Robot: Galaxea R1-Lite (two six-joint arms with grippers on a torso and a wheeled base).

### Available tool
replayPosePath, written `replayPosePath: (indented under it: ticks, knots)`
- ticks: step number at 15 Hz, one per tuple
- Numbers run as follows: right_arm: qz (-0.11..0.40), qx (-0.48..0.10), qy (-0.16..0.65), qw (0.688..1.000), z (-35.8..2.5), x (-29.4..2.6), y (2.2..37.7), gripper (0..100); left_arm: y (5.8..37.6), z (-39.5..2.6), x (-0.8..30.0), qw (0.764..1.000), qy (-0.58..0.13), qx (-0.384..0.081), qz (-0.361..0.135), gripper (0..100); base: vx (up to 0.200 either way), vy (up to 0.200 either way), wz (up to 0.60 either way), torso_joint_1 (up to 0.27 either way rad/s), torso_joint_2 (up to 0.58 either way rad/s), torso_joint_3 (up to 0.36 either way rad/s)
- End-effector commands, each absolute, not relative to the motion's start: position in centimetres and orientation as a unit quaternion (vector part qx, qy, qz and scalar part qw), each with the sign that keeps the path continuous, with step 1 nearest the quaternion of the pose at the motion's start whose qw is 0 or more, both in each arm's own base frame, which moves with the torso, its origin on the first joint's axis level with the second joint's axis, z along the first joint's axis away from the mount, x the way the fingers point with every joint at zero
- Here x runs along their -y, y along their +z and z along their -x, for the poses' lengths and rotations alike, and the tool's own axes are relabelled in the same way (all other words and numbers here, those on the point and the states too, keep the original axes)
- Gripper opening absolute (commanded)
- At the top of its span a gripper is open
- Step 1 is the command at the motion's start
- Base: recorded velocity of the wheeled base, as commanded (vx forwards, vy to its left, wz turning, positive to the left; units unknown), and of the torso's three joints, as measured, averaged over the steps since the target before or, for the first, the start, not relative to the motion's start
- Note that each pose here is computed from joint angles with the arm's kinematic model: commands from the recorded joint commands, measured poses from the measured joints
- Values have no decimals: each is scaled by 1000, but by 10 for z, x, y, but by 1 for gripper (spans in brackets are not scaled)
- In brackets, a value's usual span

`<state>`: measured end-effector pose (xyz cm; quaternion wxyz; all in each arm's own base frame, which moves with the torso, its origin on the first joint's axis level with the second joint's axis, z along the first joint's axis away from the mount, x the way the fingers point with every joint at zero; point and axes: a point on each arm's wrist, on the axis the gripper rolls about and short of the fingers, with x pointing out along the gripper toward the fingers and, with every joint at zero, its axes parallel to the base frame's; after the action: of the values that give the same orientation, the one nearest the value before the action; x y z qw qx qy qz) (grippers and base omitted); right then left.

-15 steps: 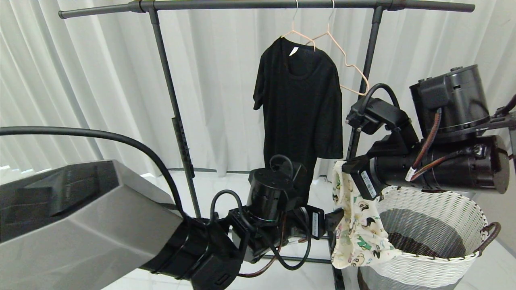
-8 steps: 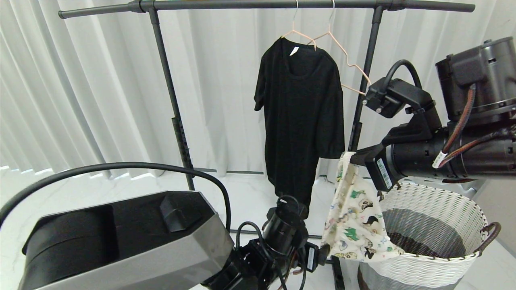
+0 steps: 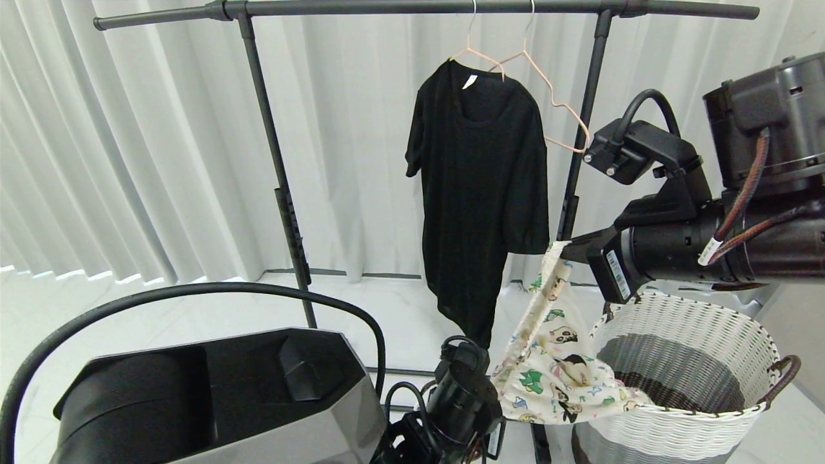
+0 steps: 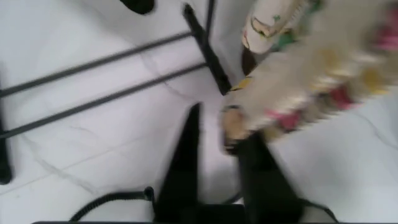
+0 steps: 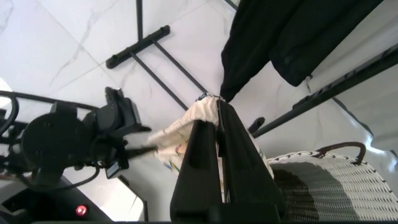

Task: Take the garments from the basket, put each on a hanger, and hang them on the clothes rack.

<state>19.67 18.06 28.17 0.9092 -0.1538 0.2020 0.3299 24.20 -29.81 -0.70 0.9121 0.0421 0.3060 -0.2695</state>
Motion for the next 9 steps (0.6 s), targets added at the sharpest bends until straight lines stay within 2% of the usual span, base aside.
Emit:
replayPosePath:
  ticks: [1, 3, 5, 9]
  knots:
    - [156, -210, 326, 909, -198, -179, 279, 0, -1, -236, 300, 920, -260, -289, -45, 0, 0, 0, 0, 0, 0, 0]
    - [158, -217, 321, 908, -200, -176, 275, 0, 13, -229, 293, 930, -258, -260, -35, 0, 0, 0, 0, 0, 0, 0]
    - [162, -229, 319, 905, -198, -175, 267, 0, 54, -210, 262, 927, -282, -246, -16, 0, 0, 0, 0, 0, 0, 0]
    - [155, -210, 326, 908, -187, -171, 278, 0, 107, -180, 209, 936, -273, -220, 6, 0, 0, 0, 0, 0, 0, 0]
